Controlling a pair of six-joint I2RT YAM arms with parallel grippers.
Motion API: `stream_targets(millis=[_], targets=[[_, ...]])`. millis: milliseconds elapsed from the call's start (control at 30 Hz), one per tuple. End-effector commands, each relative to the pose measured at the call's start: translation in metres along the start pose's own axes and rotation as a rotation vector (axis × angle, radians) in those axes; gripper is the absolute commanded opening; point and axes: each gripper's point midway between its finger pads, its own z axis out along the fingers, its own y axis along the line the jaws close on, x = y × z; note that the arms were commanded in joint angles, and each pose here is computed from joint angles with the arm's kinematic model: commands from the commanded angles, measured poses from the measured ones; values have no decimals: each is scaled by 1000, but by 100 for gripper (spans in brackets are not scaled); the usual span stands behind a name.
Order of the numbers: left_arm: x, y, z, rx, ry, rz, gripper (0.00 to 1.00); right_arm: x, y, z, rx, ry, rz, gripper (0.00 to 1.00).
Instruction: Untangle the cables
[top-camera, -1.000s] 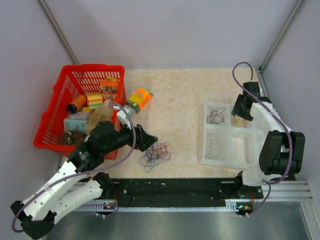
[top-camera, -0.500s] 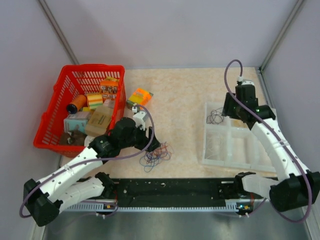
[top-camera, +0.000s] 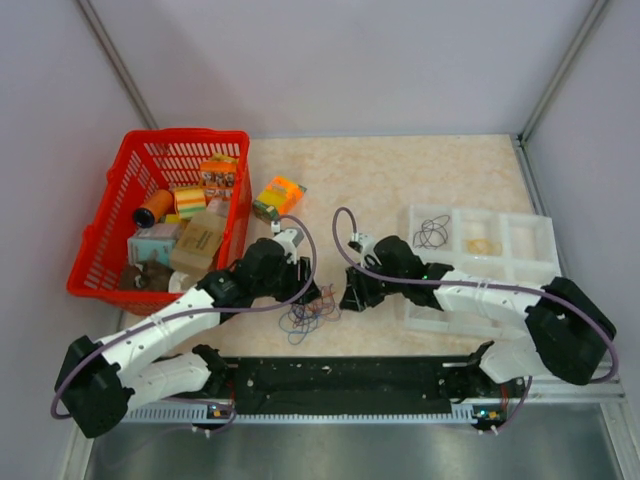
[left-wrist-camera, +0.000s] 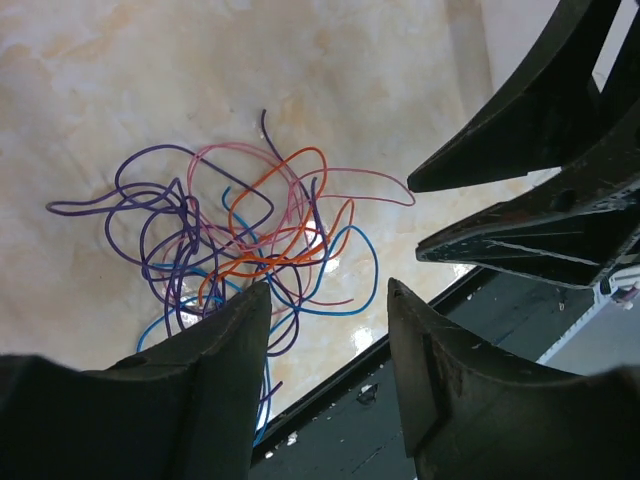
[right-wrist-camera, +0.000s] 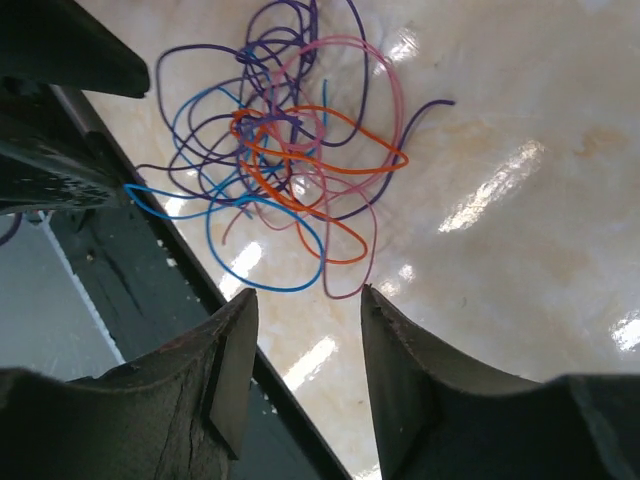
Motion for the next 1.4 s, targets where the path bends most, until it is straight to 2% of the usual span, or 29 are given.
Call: stream_targets(millis=[0, 133, 200, 267, 433, 633, 767, 900, 1067, 1367], targets=[[-8, 2, 2, -13, -69, -65, 57, -30, 15, 19, -87, -140, -54, 45], [2, 1, 11, 19, -47, -100, 65, -23, 11, 32, -83, -124, -57, 45], [7, -1, 20, 35, -21, -125, 62, -20, 11, 37, -102, -117, -37, 27], [12, 1, 30, 39, -8, -147, 59, -22, 20, 32, -133, -118, -21, 0], [26, 33, 54, -99, 11, -196, 50, -54, 50, -32, -149, -287, -35, 0], [48, 57, 72, -202, 82, -220, 46, -113, 127, -162, -285, -544, -149, 0], [52, 61, 70, -213, 78, -227, 45, -146, 145, -231, -216, -694, -217, 0], [52, 65, 63, -224, 62, -215, 46, -169, 151, -272, -137, -791, -272, 0], [47, 72, 50, -268, 24, -188, 47, -185, 156, -307, -82, -883, -310, 0], [28, 61, 37, -229, -38, -147, 62, -201, 190, -408, -90, -1102, -408, 0]])
